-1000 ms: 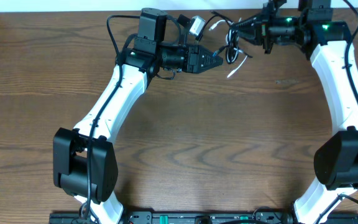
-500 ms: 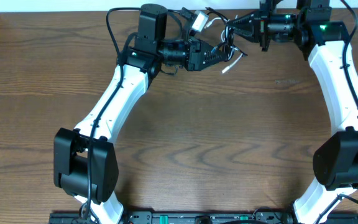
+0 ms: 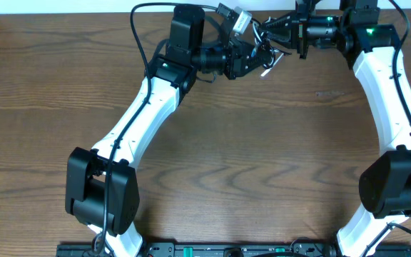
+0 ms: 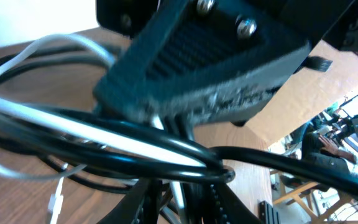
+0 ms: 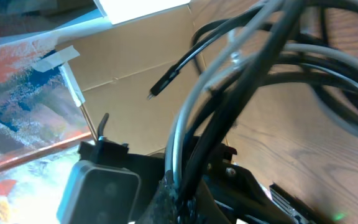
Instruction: Untangle cables
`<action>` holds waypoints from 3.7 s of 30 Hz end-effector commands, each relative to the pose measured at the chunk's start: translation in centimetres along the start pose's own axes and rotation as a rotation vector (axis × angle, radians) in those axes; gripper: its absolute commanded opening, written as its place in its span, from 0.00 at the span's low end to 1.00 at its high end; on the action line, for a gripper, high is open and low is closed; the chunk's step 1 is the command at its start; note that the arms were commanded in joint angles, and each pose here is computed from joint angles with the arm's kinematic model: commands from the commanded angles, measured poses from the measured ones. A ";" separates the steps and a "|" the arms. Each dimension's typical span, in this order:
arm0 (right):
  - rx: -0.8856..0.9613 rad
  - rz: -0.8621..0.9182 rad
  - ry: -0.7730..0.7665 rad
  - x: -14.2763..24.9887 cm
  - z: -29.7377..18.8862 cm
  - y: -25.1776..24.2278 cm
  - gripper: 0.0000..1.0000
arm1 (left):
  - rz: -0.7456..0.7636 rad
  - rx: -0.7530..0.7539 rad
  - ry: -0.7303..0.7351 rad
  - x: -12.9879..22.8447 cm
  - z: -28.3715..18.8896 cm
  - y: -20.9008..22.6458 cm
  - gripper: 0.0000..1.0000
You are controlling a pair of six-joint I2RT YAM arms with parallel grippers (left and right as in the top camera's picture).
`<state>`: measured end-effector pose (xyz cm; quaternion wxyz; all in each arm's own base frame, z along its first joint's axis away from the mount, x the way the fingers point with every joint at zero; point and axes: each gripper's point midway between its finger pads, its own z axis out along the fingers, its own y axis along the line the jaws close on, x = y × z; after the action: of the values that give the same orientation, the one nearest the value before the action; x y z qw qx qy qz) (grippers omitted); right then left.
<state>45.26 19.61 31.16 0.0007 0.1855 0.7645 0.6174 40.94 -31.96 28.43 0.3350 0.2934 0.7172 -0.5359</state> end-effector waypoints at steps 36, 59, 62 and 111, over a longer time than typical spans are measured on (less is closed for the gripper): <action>0.563 -0.493 -0.131 -1.4 -0.3 -10.2 0.45 | -0.707 -0.209 0.097 5.0 -5.6 5.4 0.08; 0.271 -0.385 -0.117 0.2 5.6 -4.3 0.47 | -0.699 0.058 -0.012 -1.4 -5.0 1.6 0.07; 0.269 -0.357 -0.066 0.8 7.4 -5.3 0.44 | -0.659 0.105 -0.021 -2.4 -4.9 0.6 0.08; 0.528 -0.475 0.129 -0.7 -0.7 -16.3 0.01 | -0.706 -0.315 0.012 5.4 -13.5 10.6 0.07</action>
<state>41.80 11.78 11.96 0.0395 0.0191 0.9675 0.2492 43.32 -15.57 22.64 0.1072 -0.0676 0.8051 -0.5794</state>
